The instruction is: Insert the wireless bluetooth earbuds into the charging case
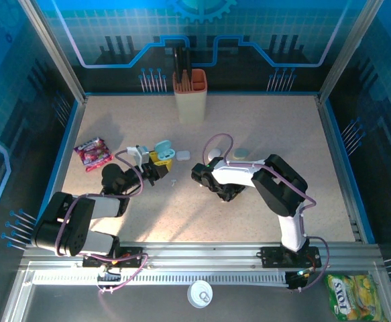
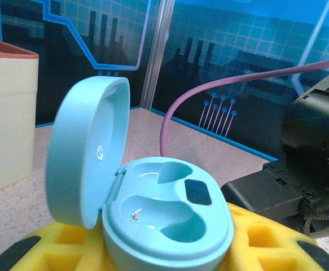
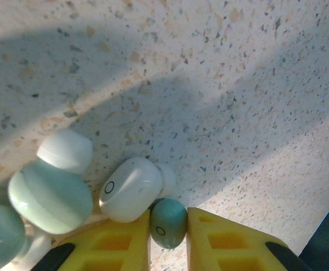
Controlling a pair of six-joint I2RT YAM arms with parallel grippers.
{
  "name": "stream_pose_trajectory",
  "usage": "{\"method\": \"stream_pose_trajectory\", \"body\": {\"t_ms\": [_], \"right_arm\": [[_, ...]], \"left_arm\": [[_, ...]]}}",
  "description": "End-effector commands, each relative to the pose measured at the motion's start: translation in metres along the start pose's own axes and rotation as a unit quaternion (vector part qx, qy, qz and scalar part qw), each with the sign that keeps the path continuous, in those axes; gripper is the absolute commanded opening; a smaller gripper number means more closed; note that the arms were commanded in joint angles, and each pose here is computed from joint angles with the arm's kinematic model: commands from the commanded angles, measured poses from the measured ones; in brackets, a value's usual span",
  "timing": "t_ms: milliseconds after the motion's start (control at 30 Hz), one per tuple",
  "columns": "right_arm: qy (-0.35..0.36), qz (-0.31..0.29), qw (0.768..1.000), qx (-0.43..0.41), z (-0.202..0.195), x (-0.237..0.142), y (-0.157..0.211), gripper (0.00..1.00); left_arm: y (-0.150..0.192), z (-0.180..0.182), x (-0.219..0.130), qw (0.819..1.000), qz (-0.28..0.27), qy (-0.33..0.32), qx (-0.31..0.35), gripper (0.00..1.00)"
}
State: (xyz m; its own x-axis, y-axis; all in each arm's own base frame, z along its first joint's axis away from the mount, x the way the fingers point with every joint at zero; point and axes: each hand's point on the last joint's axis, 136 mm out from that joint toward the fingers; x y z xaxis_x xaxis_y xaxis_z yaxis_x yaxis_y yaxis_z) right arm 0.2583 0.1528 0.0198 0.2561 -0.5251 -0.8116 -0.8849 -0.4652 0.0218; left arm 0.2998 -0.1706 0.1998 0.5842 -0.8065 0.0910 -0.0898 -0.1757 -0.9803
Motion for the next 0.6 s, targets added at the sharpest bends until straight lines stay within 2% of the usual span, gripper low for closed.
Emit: {"method": "stream_pose_trajectory", "body": {"t_ms": [0,100,267,333,433,567], "right_arm": [[-0.003,0.000,1.000,0.013,-0.006,-0.003,0.000,0.19],[-0.024,-0.018,0.999,0.032,-0.011,-0.015,-0.001,0.19],[-0.170,-0.038,0.980,0.099,-0.005,-0.034,0.002,0.20],[-0.241,-0.038,0.961,0.127,-0.001,-0.040,0.005,0.20],[-0.352,-0.046,0.920,0.167,0.005,-0.055,0.006,0.20],[-0.442,-0.060,0.871,0.205,-0.001,-0.072,0.010,0.20]], "left_arm": [[-0.009,-0.006,-0.004,1.000,-0.014,0.013,0.011,0.31],[-0.007,-0.006,-0.001,1.000,-0.009,0.019,0.008,0.30],[-0.001,-0.015,0.005,0.999,-0.002,0.040,0.023,0.30],[0.001,-0.022,0.009,0.998,0.001,0.050,0.031,0.30],[0.008,-0.033,0.016,0.997,0.013,0.070,0.041,0.30],[0.024,-0.048,0.029,0.993,0.049,0.088,0.056,0.30]]}}
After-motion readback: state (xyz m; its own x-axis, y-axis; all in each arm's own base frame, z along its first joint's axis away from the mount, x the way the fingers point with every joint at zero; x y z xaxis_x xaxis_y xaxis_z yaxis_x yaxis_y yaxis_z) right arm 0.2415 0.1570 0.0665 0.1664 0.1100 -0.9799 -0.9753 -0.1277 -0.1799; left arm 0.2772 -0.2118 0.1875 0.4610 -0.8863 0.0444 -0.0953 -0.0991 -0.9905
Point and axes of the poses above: each hand's point on the last joint's axis, 136 mm out from that joint toward the fingers, its own x axis out along the fingers, its own z axis along the line the jaws close on, y = z × x, and after that the axes turned 2 degrees about x, right-handed
